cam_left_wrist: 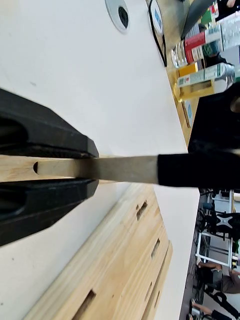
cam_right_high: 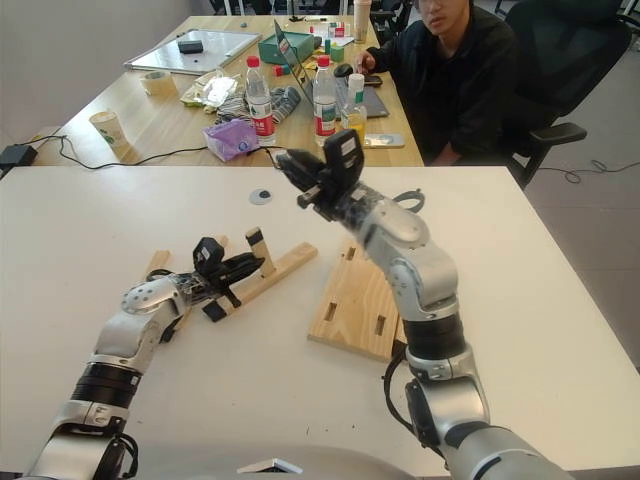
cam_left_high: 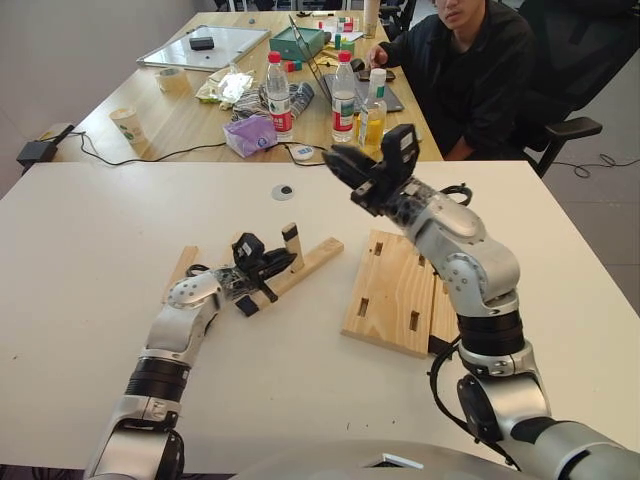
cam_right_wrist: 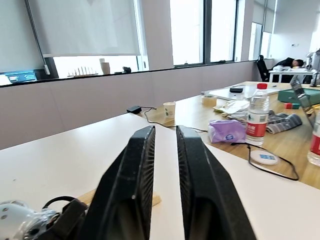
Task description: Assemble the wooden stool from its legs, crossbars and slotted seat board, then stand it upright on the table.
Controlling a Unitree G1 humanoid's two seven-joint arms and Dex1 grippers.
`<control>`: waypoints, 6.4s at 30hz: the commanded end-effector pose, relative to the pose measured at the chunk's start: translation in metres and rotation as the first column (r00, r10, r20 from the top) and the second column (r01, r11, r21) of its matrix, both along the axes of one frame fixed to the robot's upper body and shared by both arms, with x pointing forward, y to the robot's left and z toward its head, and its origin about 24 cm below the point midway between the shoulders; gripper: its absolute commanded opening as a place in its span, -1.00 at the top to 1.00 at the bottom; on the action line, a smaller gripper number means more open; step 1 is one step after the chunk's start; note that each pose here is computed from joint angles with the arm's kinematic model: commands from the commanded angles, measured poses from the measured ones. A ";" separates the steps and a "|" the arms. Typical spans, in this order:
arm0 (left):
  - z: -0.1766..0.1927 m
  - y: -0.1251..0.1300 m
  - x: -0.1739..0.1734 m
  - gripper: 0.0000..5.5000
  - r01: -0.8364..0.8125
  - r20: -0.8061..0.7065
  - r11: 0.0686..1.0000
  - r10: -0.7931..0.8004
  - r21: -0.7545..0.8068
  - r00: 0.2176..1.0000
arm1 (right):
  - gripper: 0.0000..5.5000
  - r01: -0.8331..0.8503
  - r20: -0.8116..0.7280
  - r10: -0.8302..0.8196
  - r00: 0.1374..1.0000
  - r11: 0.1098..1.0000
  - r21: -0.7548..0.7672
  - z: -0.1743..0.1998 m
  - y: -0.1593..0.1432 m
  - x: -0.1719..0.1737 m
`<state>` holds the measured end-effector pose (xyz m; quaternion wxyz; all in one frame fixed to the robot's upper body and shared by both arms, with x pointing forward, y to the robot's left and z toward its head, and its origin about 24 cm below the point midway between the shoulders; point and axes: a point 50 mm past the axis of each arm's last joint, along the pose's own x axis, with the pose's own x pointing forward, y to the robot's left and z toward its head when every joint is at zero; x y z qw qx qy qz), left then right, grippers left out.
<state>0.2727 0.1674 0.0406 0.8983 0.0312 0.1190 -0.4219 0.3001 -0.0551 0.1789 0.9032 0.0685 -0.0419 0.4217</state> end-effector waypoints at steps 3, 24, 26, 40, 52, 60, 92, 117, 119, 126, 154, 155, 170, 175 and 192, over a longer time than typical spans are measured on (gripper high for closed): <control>-0.038 -0.011 -0.023 0.87 0.073 -0.201 0.996 -0.061 0.056 0.978 | 1.00 -0.076 -0.073 0.071 0.995 0.995 -0.071 -0.019 0.024 -0.008; -0.041 -0.010 -0.024 0.87 0.076 -0.202 0.994 -0.060 0.074 0.978 | 1.00 -0.168 -0.222 0.095 0.970 0.926 -0.337 -0.077 0.018 -0.014; -0.041 -0.010 -0.023 0.87 0.076 -0.201 0.994 -0.060 0.075 0.978 | 1.00 -0.121 -0.140 0.087 0.986 0.957 -0.263 -0.051 0.020 -0.006; -0.040 -0.015 -0.024 0.87 0.088 -0.199 0.994 -0.072 0.069 0.977 | 1.00 -0.160 -0.198 0.100 0.975 0.935 -0.317 -0.050 0.019 -0.002; -0.037 -0.013 -0.020 0.87 0.077 -0.188 0.994 -0.062 0.074 0.980 | 1.00 -0.158 -0.184 0.108 0.977 0.945 -0.285 -0.043 0.006 -0.006; 0.021 -0.013 -0.001 0.87 0.063 0.013 0.998 -0.063 0.019 0.998 | 1.00 0.049 -0.050 -0.062 0.997 0.972 -0.230 0.005 -0.044 0.015; 0.031 -0.009 0.009 0.07 -0.041 0.004 0.998 0.041 0.045 0.999 | 1.00 0.017 -0.253 -0.086 0.964 0.965 -0.264 -0.062 -0.051 0.004; 0.026 -0.001 0.011 0.07 -0.066 -0.008 0.991 0.068 0.112 0.998 | 1.00 0.075 -0.249 -0.146 0.958 0.958 -0.275 -0.061 -0.059 0.004; 0.027 0.004 0.019 0.07 -0.128 -0.081 0.989 0.134 0.071 0.988 | 1.00 0.088 -0.244 -0.159 0.957 0.957 -0.278 -0.060 -0.061 0.005; 0.025 0.007 0.038 0.07 -0.432 -0.570 0.879 0.253 -0.201 0.782 | 1.00 0.111 -0.243 -0.188 0.952 0.948 -0.298 -0.064 -0.067 0.004; -0.019 -0.040 0.055 0.27 -0.875 -0.953 0.465 0.182 -0.133 0.242 | 1.00 0.066 -0.243 -0.157 0.957 0.935 -0.348 -0.069 -0.061 0.002; -0.018 -0.041 0.056 0.31 -0.876 -0.953 0.462 0.178 -0.139 0.245 | 1.00 0.065 -0.242 -0.157 0.957 0.935 -0.349 -0.070 -0.061 0.002; -0.014 -0.039 0.066 0.84 -0.886 -0.939 0.404 0.150 -0.229 0.310 | 1.00 0.053 -0.247 -0.155 0.957 0.925 -0.376 -0.072 -0.066 0.006; 0.000 -0.038 0.075 0.85 -0.874 -0.922 0.399 0.145 -0.277 0.359 | 1.00 0.077 -0.242 -0.173 0.955 0.929 -0.363 -0.072 -0.065 0.008; 0.064 -0.003 0.024 0.86 -0.442 -0.286 0.809 0.351 -0.386 0.892 | 1.00 0.142 -0.226 -0.229 0.947 0.927 -0.347 -0.074 -0.075 0.011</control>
